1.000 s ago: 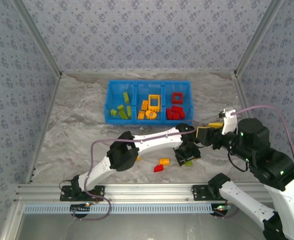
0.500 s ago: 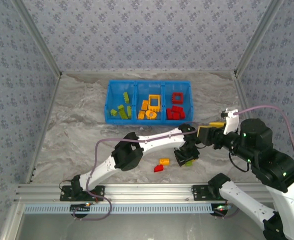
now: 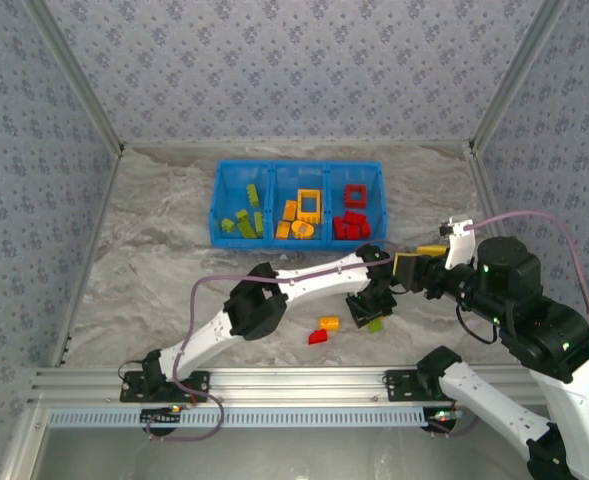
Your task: Sort the legos into containers by color
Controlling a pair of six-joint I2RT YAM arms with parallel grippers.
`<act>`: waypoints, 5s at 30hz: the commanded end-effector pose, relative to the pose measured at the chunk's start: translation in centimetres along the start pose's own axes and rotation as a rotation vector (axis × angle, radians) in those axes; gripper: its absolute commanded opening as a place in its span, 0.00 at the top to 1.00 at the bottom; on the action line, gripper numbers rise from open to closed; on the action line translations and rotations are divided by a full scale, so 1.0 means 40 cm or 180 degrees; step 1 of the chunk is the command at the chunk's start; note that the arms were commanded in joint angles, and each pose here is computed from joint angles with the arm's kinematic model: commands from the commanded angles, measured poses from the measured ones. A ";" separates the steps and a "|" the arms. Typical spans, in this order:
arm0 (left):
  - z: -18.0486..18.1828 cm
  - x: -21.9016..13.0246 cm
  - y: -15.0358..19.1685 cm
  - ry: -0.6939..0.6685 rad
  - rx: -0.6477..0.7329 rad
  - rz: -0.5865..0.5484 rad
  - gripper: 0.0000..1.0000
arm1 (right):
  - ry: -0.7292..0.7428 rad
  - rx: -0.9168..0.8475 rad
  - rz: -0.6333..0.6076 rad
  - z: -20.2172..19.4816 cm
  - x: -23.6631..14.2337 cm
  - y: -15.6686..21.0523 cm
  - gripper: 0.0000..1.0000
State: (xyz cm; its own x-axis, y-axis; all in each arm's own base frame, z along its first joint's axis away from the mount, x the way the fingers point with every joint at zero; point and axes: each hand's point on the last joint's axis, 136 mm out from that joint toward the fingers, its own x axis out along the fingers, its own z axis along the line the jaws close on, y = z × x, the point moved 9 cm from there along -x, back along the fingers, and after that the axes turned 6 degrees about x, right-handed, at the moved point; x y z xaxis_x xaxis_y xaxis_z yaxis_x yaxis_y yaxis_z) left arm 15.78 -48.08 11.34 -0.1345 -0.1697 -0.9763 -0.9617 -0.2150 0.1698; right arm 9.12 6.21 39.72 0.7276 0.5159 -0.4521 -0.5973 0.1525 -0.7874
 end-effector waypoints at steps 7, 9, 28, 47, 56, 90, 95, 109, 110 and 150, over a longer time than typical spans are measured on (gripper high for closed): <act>0.013 0.018 -0.018 -0.0137 0.0089 -0.0180 0.60 | -0.0066 0.0040 0.0030 0.000 0.008 0.010 0.41; 0.017 0.024 -0.016 -0.0143 0.0089 -0.0168 0.69 | -0.0067 0.0037 0.0025 0.000 0.008 0.010 0.41; 0.192 -0.449 -0.126 0.0668 0.0053 -0.1406 0.80 | -0.1068 -0.0350 0.0115 0.100 0.044 -0.055 0.39; 0.646 -0.598 -0.594 -0.0074 0.0030 -0.2234 0.80 | -0.0748 -0.1354 -0.0183 0.375 0.568 0.051 0.35; 0.589 -0.542 -0.772 -0.0219 0.0147 -0.2373 0.80 | -0.0568 -0.1228 -0.0346 0.368 0.634 0.098 0.35; 0.550 -0.430 -0.819 -0.0811 0.0061 -0.2594 0.47 | -0.0362 -0.0874 -0.0043 0.259 0.545 0.164 0.33; 0.549 -0.533 -0.761 -0.0605 0.0055 -0.2760 0.43 | -0.0271 -0.0973 0.0118 0.232 0.528 0.170 0.33; 0.639 -0.815 -0.388 0.0534 0.0676 -0.3078 0.39 | 0.0043 -0.1223 0.0956 0.120 0.412 0.256 0.34; 0.653 -0.816 -0.357 0.0622 0.0748 -0.3020 0.38 | -0.0015 -0.1248 0.1010 0.124 0.412 0.263 0.34; 0.913 -0.609 0.056 0.2491 0.1198 -0.1616 0.22 | -0.0147 -0.1953 0.2017 0.255 0.751 0.412 0.72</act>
State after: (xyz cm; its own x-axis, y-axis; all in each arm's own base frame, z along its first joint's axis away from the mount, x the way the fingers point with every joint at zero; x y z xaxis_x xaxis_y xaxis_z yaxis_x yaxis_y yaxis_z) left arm 7.76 -8.51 29.63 0.3826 -0.6952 -0.6085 -0.9031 -0.1424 -0.4052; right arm 16.45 34.22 12.81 0.2041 0.3265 -0.9229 -0.5533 -0.7393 -0.3839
